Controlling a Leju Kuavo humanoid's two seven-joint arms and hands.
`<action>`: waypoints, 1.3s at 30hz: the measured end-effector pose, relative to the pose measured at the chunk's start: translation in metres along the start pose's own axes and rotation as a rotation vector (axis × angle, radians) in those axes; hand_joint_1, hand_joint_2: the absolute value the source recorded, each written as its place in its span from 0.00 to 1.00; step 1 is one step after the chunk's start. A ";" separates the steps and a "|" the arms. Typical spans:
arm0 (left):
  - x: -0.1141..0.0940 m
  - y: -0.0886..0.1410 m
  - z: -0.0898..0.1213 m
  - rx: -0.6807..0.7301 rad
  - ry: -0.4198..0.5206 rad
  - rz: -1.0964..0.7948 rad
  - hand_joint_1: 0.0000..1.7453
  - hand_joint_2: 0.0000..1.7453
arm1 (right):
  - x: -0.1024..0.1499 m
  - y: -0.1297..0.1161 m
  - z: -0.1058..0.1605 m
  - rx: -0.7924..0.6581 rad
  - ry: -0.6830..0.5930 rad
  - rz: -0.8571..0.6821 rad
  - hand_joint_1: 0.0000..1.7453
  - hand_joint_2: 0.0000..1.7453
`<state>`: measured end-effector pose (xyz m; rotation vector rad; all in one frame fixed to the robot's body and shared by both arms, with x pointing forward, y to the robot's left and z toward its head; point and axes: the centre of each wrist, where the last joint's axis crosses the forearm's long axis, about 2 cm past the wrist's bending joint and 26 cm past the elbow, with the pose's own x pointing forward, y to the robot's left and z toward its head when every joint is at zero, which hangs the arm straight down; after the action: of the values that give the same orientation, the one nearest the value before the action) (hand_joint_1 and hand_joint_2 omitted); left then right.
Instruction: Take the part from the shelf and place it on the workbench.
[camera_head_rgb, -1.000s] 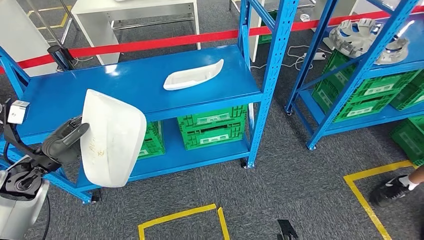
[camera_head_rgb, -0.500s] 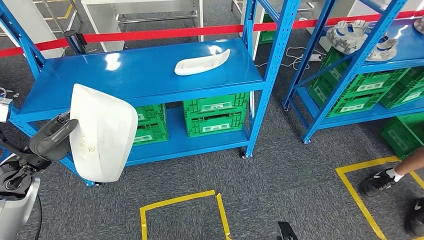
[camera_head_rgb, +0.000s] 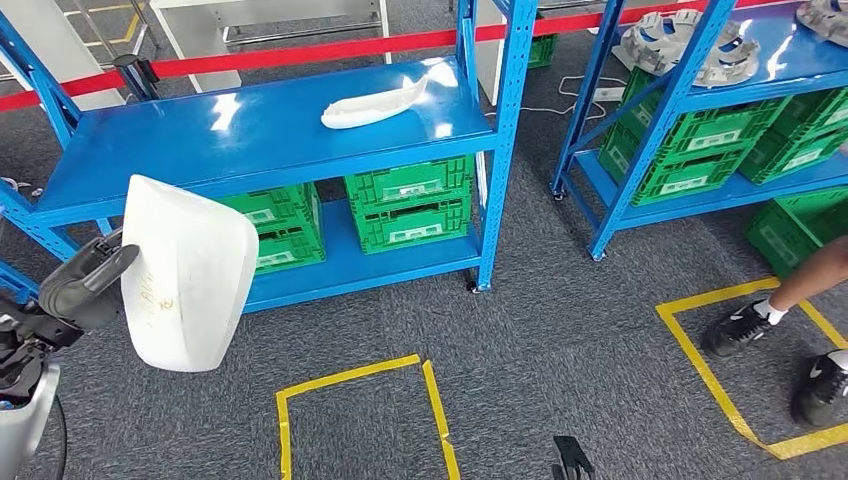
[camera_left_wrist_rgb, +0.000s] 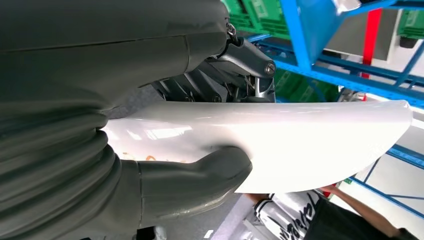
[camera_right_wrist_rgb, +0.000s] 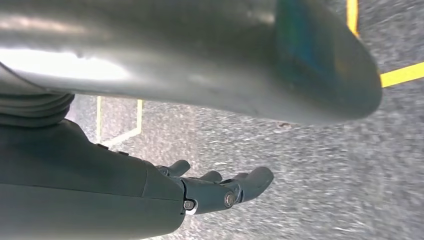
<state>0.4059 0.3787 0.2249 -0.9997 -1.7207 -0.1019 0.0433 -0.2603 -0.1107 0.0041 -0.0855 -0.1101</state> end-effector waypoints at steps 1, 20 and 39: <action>-0.002 0.000 0.001 0.002 0.004 0.002 1.00 1.00 | 0.000 0.000 0.000 0.001 0.002 -0.001 0.00 0.00; -0.017 -0.010 0.012 -0.010 -0.002 0.031 1.00 1.00 | -0.003 0.003 0.000 0.019 -0.015 0.009 0.00 0.00; -0.007 -0.006 0.016 -0.004 -0.032 0.054 1.00 1.00 | -0.001 0.002 0.000 0.025 -0.011 -0.019 0.00 0.00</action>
<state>0.3906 0.3789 0.2148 -1.0543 -1.7216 -0.0550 0.0420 -0.2585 -0.1108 0.0289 -0.0975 -0.1278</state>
